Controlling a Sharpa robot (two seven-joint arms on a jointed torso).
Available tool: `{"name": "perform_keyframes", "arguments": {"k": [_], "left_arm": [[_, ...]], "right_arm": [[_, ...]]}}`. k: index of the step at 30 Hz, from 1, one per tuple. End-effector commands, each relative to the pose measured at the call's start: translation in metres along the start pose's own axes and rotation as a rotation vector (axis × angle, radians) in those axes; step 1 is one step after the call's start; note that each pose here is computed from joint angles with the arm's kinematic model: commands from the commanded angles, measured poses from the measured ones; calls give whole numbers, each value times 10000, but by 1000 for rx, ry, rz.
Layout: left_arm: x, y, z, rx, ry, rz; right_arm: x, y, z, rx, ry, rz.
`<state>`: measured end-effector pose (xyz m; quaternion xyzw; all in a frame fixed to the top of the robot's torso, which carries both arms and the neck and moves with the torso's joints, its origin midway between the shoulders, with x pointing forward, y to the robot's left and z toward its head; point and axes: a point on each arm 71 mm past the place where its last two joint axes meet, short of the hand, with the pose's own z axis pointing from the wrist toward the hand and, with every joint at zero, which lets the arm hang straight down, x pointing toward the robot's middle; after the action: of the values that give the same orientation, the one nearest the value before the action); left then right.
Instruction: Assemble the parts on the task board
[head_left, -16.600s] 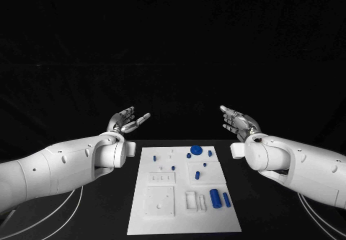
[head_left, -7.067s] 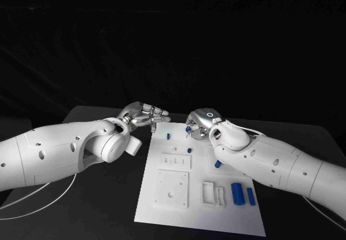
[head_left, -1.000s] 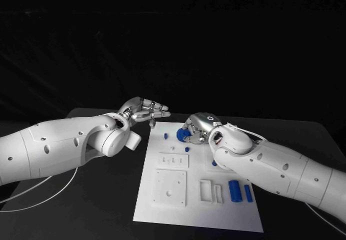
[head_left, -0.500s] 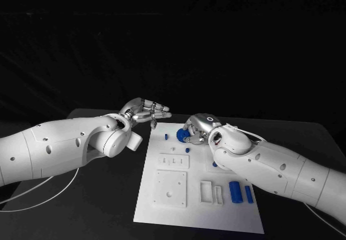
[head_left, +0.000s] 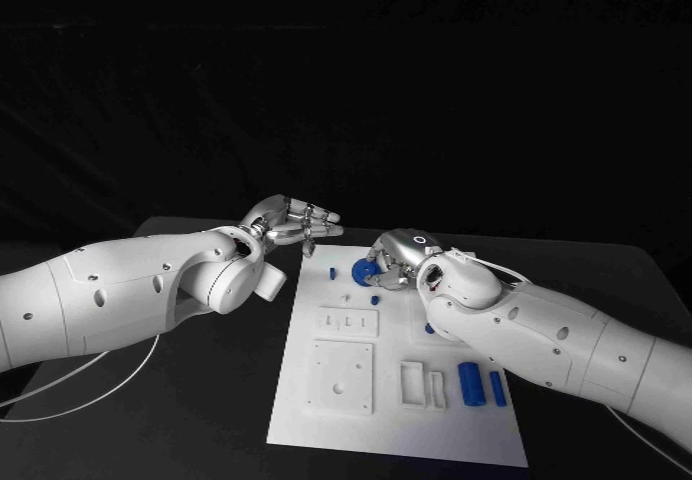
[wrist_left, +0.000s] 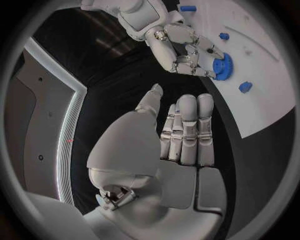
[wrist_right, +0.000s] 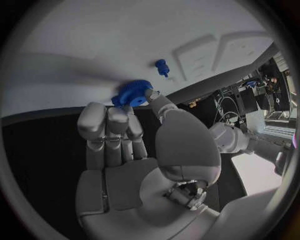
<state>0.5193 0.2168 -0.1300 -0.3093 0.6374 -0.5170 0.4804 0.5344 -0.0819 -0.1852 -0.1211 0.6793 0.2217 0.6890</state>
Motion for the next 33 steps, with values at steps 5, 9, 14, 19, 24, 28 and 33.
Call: {"name": "perform_keyframes", "arguments": {"k": [5,9,14,19,24,28,33], "left_arm": [[12,-24,8,10,6,2],[26,-29,10,10,10,2],[33,-31,7,11,12,3],[20,-28,3,9,9,4],[-1,-21,-1,8,4,5],[-36,-11,-4,7,-5,7],[-83,3,-8,5,-16,10]], "right_arm": [[62,-26,-6,7,61,3],[64,-30,-5,9,65,3],[61,-37,-12,10,65,3],[40,-70,-41,14,52,6],[-18,-122,-102,21,9,26],[-99,-175,-170,27,-44,49],[-227,-272,-237,42,-90,74]]}}
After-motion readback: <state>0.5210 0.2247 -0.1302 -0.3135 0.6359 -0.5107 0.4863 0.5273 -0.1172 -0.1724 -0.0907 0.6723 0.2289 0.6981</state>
